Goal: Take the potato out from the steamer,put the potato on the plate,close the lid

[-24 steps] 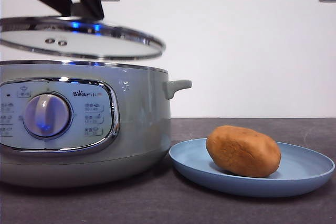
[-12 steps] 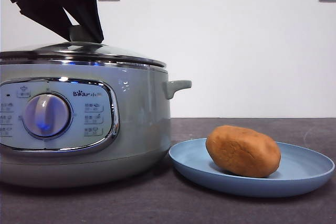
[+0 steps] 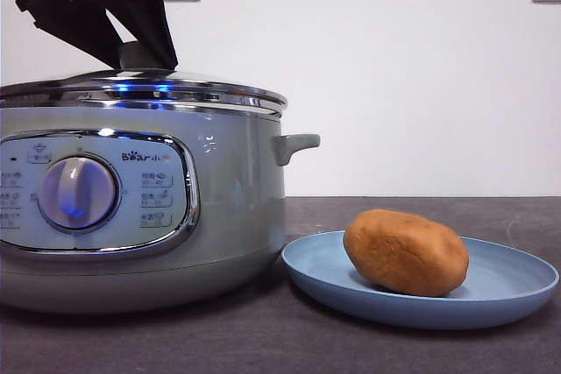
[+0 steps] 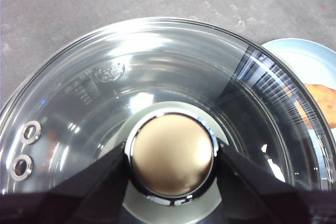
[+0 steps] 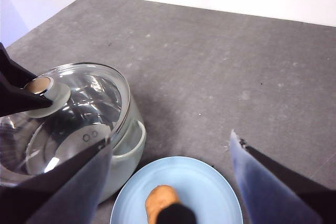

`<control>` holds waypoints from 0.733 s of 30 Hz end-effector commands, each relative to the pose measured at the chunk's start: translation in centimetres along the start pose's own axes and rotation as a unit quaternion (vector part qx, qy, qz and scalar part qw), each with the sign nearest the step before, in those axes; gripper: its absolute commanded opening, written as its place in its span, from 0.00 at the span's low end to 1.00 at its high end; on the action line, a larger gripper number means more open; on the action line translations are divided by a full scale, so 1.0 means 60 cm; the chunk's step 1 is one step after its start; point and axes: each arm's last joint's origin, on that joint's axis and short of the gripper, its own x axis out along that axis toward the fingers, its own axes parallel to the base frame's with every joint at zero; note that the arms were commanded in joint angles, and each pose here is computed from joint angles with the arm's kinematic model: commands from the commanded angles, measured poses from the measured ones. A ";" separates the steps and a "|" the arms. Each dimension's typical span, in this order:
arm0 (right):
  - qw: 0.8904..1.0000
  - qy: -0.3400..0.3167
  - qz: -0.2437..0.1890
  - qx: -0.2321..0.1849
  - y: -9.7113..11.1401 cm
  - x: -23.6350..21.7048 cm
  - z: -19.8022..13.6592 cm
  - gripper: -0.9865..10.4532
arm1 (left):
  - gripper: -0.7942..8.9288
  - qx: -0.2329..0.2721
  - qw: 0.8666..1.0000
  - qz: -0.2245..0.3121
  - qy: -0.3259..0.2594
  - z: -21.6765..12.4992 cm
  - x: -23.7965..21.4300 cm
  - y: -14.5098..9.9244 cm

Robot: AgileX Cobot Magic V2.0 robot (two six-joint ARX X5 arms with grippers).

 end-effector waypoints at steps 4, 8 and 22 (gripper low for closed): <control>1.000 -0.004 -0.001 0.005 0.000 -0.001 0.002 0.41 | 0.07 0.000 0.999 0.044 0.018 -0.009 -0.001 0.004; 1.000 -0.004 -0.001 0.005 0.000 -0.001 0.002 0.41 | 0.07 0.004 0.999 0.045 0.025 -0.011 -0.001 0.004; 1.000 0.004 -0.002 0.005 0.000 -0.001 -0.001 0.41 | 0.53 0.004 0.998 0.048 -0.040 0.011 -0.003 0.004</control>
